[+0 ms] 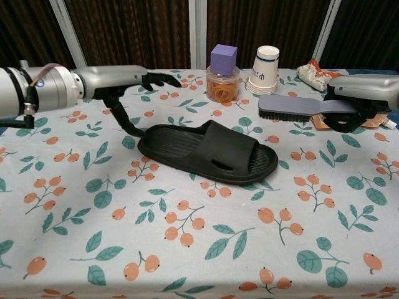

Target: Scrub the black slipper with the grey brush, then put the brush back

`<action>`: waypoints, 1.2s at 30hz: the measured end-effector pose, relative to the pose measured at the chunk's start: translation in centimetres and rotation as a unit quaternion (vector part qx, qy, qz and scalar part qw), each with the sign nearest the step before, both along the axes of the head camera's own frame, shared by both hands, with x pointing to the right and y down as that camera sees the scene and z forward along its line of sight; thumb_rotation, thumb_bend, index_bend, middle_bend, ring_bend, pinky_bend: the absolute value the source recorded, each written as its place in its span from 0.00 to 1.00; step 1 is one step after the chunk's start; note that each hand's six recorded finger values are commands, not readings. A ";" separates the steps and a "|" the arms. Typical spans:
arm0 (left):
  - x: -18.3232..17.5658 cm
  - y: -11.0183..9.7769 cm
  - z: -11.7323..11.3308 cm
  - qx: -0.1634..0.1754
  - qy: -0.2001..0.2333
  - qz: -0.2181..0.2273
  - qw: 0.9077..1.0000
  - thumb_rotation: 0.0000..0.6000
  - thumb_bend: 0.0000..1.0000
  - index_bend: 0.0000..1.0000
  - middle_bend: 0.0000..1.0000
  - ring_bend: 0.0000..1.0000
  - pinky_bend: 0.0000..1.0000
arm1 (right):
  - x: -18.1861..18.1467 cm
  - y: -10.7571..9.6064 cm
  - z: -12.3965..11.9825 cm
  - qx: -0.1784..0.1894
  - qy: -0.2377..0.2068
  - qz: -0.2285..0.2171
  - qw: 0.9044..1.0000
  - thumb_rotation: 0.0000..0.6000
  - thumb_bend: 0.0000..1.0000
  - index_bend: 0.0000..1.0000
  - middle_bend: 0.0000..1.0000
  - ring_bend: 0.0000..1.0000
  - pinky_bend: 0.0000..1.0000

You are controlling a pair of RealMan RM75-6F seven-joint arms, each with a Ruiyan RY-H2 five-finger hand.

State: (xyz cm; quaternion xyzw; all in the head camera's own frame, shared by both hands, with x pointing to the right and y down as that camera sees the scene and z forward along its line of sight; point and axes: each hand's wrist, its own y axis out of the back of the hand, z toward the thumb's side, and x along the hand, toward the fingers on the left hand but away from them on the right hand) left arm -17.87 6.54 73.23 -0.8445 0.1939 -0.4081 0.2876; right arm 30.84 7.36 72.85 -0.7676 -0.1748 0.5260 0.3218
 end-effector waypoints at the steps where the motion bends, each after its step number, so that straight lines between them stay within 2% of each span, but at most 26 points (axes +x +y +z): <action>1: -0.6 -0.4 -0.7 0.009 0.007 -0.009 1.000 1.00 0.22 0.12 0.11 0.02 0.11 | 0.3 0.0 0.4 -0.002 0.008 0.004 1.000 1.00 0.71 0.99 0.91 0.91 0.99; 3: -1.5 -0.6 -1.7 0.022 0.018 -0.025 0.999 1.00 0.22 0.12 0.11 0.02 0.11 | 0.9 0.1 1.2 -0.007 0.024 0.009 1.000 1.00 0.60 0.90 0.79 0.78 0.89; 5: -3.0 -0.9 -2.7 0.039 0.029 -0.047 0.998 1.00 0.21 0.12 0.11 0.02 0.11 | 1.1 0.4 1.9 -0.014 0.034 0.012 0.999 1.00 0.49 0.73 0.65 0.62 0.72; 8: -5.8 -1.0 -4.1 0.062 0.035 -0.085 0.994 1.00 0.21 0.12 0.11 0.02 0.11 | 1.3 0.7 2.2 -0.019 0.040 0.019 0.999 1.00 0.25 0.36 0.38 0.31 0.41; 10: -8.0 -0.9 -4.9 0.075 0.034 -0.111 0.990 1.00 0.20 0.12 0.11 0.02 0.11 | 1.5 0.8 2.3 -0.023 0.046 0.021 0.998 1.00 0.13 0.13 0.22 0.15 0.25; 12: -9.7 -0.7 -5.5 0.084 0.031 -0.130 0.988 1.00 0.20 0.11 0.11 0.02 0.11 | 1.8 1.1 2.3 -0.029 0.052 0.026 0.998 1.00 0.06 0.02 0.10 0.04 0.15; 14: -11.4 -0.4 -6.0 0.090 0.029 -0.149 0.984 1.00 0.20 0.12 0.11 0.02 0.11 | 1.8 1.3 2.2 -0.033 0.051 0.033 0.998 1.00 0.01 0.00 0.01 0.00 0.05; 16: -12.9 0.0 -6.4 0.096 0.026 -0.165 0.981 1.00 0.20 0.12 0.11 0.02 0.11 | 1.9 1.4 1.8 -0.035 0.050 0.036 0.998 1.00 0.00 0.00 0.00 0.00 0.01; 23: -17.9 1.6 -7.8 0.104 -0.008 -0.196 0.975 1.00 0.19 0.12 0.11 0.02 0.11 | 3.8 1.4 -1.3 -0.020 0.057 0.042 0.997 1.00 0.00 0.00 0.00 0.00 0.00; 24: -18.7 1.8 -8.0 0.104 -0.016 -0.200 0.974 1.00 0.19 0.12 0.11 0.02 0.11 | 4.2 1.3 -1.8 -0.014 0.057 0.046 0.997 1.00 0.02 0.00 0.01 0.00 0.01; 25: -19.8 2.2 -8.3 0.107 -0.029 -0.204 0.973 1.00 0.19 0.12 0.11 0.02 0.11 | 4.6 1.2 -2.5 -0.006 0.056 0.051 0.997 1.00 0.07 0.00 0.06 0.03 0.07; 28: -22.3 3.1 -9.1 0.122 -0.063 -0.218 0.966 1.00 0.19 0.13 0.13 0.02 0.12 | 6.0 1.1 -4.7 0.033 0.050 0.070 0.996 1.00 0.21 0.13 0.26 0.19 0.26; 29: -23.0 3.4 -9.4 0.129 -0.075 -0.222 0.964 1.00 0.19 0.13 0.13 0.02 0.12 | 6.7 1.1 -5.6 0.054 0.048 0.077 0.994 1.00 0.24 0.18 0.29 0.23 0.31; 31: -24.7 4.3 -10.1 0.150 -0.107 -0.232 0.955 1.00 0.19 0.13 0.13 0.02 0.12 | 7.9 1.2 -7.2 0.090 0.050 0.088 0.991 1.00 0.28 0.21 0.29 0.26 0.36; 34: -27.3 6.1 -11.5 0.182 -0.156 -0.247 0.939 1.00 0.19 0.14 0.13 0.02 0.12 | 10.0 2.4 -10.0 0.146 0.056 0.109 0.982 1.00 0.28 0.17 0.22 0.19 0.31; 36: -28.5 7.4 -12.3 0.197 -0.182 -0.257 0.928 1.00 0.19 0.14 0.13 0.02 0.12 | 11.4 4.0 -11.8 0.170 0.057 0.129 0.975 1.00 0.28 0.13 0.18 0.14 0.26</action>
